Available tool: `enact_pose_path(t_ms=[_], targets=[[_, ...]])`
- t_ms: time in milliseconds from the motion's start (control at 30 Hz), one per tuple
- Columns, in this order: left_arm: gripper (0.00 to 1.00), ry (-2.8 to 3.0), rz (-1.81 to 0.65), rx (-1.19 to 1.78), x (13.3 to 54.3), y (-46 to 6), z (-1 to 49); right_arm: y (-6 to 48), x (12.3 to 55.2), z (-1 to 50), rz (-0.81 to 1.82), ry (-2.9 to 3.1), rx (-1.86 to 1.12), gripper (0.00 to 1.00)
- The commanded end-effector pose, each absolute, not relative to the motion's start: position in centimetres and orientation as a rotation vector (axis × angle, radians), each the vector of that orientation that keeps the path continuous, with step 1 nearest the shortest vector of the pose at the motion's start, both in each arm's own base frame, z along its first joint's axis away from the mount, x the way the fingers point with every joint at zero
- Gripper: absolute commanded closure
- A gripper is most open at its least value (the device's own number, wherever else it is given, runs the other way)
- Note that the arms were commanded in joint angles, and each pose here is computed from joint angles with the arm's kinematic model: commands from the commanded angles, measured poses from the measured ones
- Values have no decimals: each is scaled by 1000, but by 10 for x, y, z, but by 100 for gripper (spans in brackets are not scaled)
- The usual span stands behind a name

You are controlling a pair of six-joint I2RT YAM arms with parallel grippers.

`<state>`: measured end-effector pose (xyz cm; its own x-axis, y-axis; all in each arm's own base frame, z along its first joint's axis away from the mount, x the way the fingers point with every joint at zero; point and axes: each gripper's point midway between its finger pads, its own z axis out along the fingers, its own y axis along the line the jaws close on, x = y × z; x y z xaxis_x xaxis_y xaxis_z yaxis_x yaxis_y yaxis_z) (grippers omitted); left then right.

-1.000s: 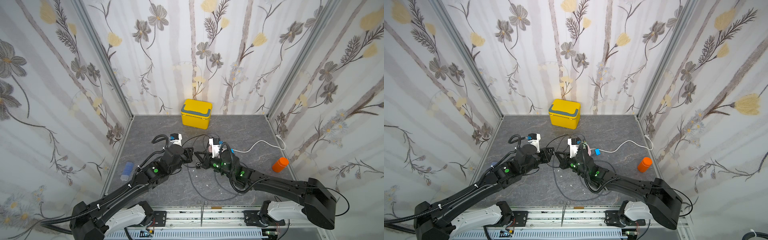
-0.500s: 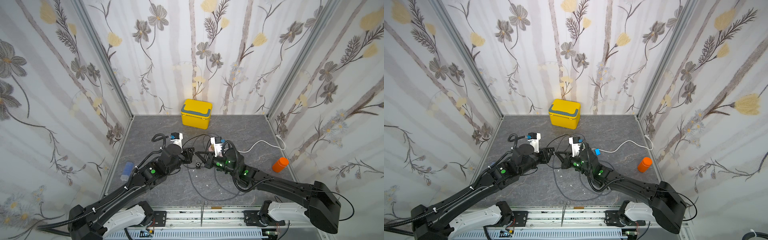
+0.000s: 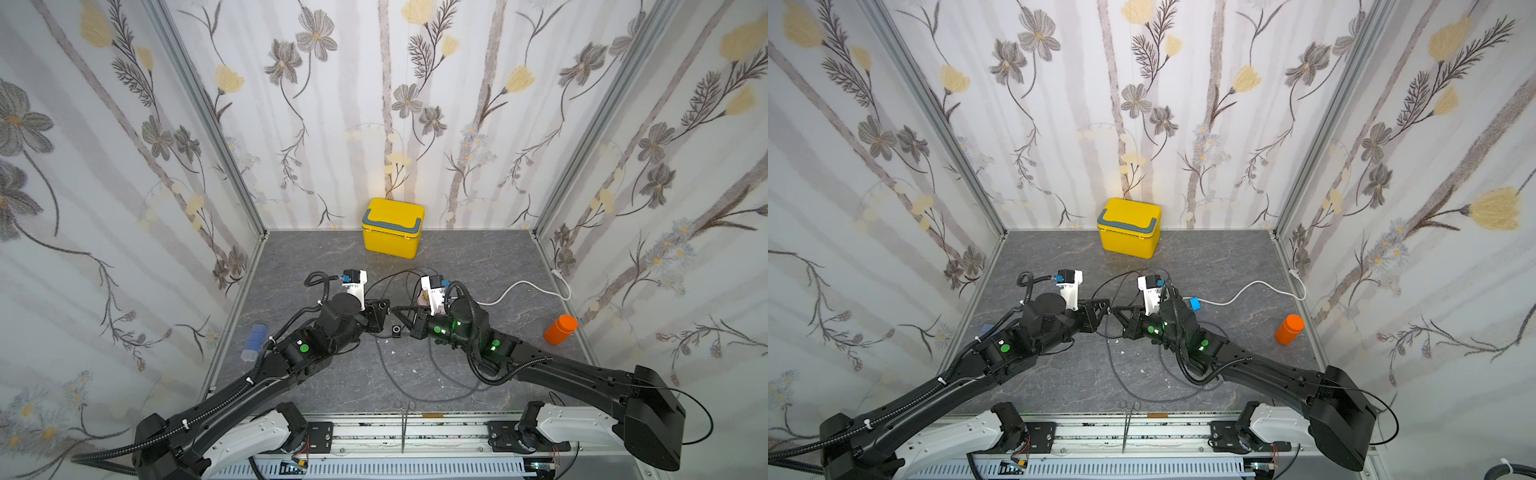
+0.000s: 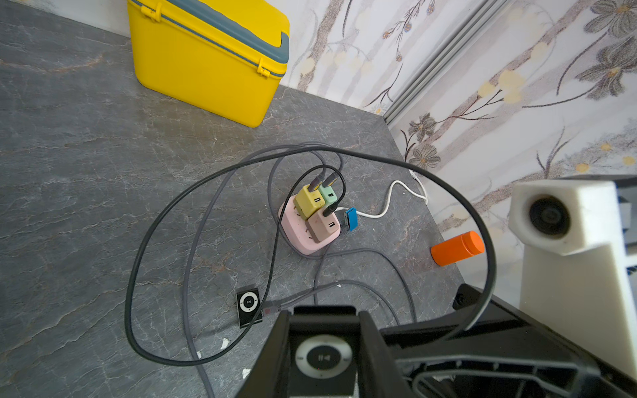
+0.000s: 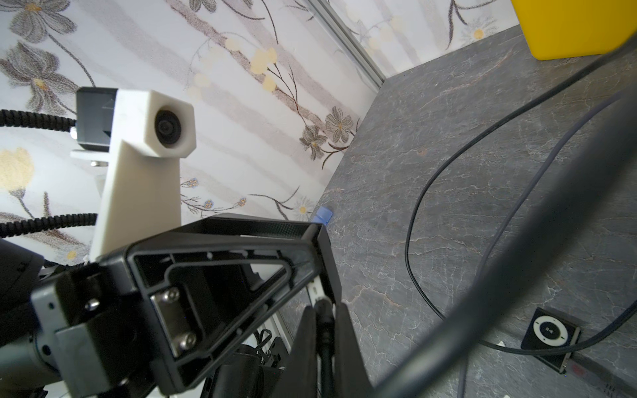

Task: Charge mp3
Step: Insert the charging cable into the MP3 player.

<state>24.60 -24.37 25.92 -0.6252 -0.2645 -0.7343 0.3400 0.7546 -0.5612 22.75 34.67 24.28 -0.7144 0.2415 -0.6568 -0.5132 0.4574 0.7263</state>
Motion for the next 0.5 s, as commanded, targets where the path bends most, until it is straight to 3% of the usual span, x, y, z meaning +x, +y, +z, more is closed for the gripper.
enact_pose_path(t_ms=[0,467], targets=[[90,1803,-1234,198,228,-285,337,322,243,184,1035,2164,-122,100],[91,1790,-1274,217,225,-293,337,348,233,176,1014,2169,-224,100]])
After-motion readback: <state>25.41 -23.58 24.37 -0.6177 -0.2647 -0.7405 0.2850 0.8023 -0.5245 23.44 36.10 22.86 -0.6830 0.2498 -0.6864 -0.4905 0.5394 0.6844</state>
